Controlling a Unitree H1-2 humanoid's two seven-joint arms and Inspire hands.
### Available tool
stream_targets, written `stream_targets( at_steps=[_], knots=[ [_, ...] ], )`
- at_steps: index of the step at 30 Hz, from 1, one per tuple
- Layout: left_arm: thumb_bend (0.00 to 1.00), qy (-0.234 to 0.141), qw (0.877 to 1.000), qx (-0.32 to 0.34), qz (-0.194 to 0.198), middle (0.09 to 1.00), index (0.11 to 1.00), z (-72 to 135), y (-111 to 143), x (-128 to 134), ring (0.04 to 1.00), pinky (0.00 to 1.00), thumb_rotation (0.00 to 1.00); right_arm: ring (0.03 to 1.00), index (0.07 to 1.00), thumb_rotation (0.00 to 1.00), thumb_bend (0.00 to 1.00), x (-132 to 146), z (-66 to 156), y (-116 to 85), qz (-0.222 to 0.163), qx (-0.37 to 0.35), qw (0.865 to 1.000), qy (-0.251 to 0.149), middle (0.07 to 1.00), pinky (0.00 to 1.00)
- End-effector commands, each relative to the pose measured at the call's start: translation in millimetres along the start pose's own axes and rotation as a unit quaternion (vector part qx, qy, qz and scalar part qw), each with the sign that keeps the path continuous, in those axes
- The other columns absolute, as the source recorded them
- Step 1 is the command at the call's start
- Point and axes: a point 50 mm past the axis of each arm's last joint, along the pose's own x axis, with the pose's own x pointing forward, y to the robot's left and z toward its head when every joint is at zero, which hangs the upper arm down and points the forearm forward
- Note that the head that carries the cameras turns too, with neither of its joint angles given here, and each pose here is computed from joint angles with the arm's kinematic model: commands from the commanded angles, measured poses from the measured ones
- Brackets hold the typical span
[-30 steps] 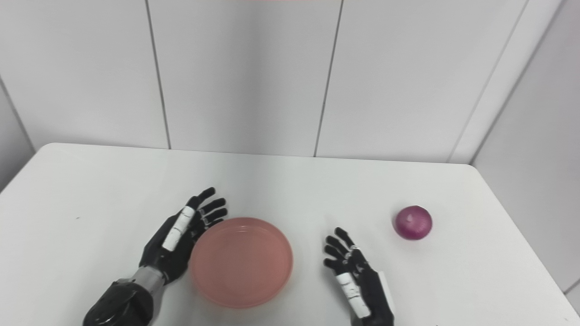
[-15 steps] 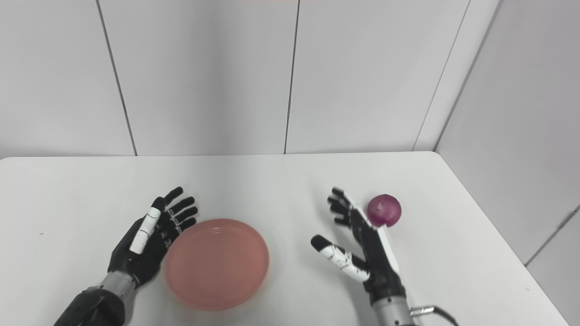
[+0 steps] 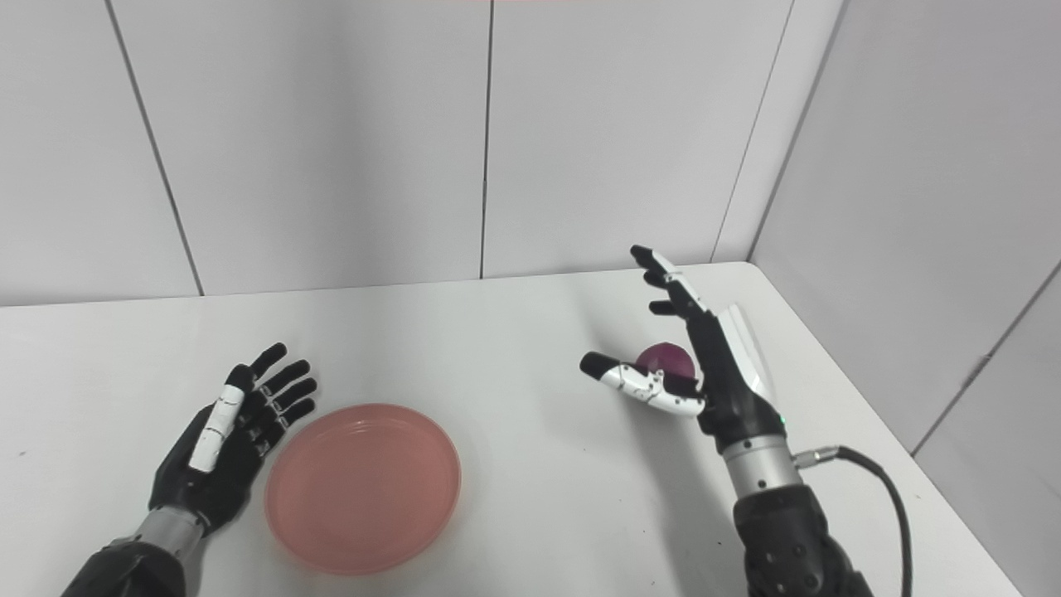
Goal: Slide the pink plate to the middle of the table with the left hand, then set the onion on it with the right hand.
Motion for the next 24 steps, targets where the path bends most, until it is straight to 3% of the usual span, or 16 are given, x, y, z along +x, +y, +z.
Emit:
stream_targets(
  at_steps=[1, 4, 13, 19, 24],
  knots=[
    [0.82, 0.073, 0.997, -0.006, 0.040, 0.851, 0.889, -35, 19, -17, 0.856, 0.89, 0.65, 0.882, 0.905, 0.62, 1.00, 15, 10, -17, -0.018, -0.054, 0.998, -0.038, 0.912, 0.77],
    [0.81, 0.071, 0.997, -0.008, 0.039, 0.852, 0.889, -36, 20, -16, 0.857, 0.89, 0.64, 0.875, 0.894, 0.62, 1.00, 30, 12, -28, -0.002, -0.132, 0.990, -0.044, 0.897, 0.77],
    [0.81, 0.070, 0.997, -0.010, 0.037, 0.847, 0.884, -38, 21, -15, 0.860, 0.90, 0.64, 0.818, 0.818, 0.42, 1.00, 74, 10, -52, 0.092, -0.255, 0.962, -0.015, 0.835, 0.68],
    [0.82, 0.069, 0.997, -0.007, 0.040, 0.837, 0.876, -39, 21, -15, 0.848, 0.88, 0.64, 0.783, 0.809, 0.32, 1.00, 99, -3, -52, 0.138, -0.290, 0.947, 0.005, 0.812, 0.62],
    [0.81, 0.068, 0.997, -0.005, 0.039, 0.832, 0.873, -39, 21, -16, 0.845, 0.88, 0.64, 0.805, 0.827, 0.32, 1.00, 116, -7, -48, 0.186, -0.331, 0.924, 0.039, 0.835, 0.61]
  ],
)
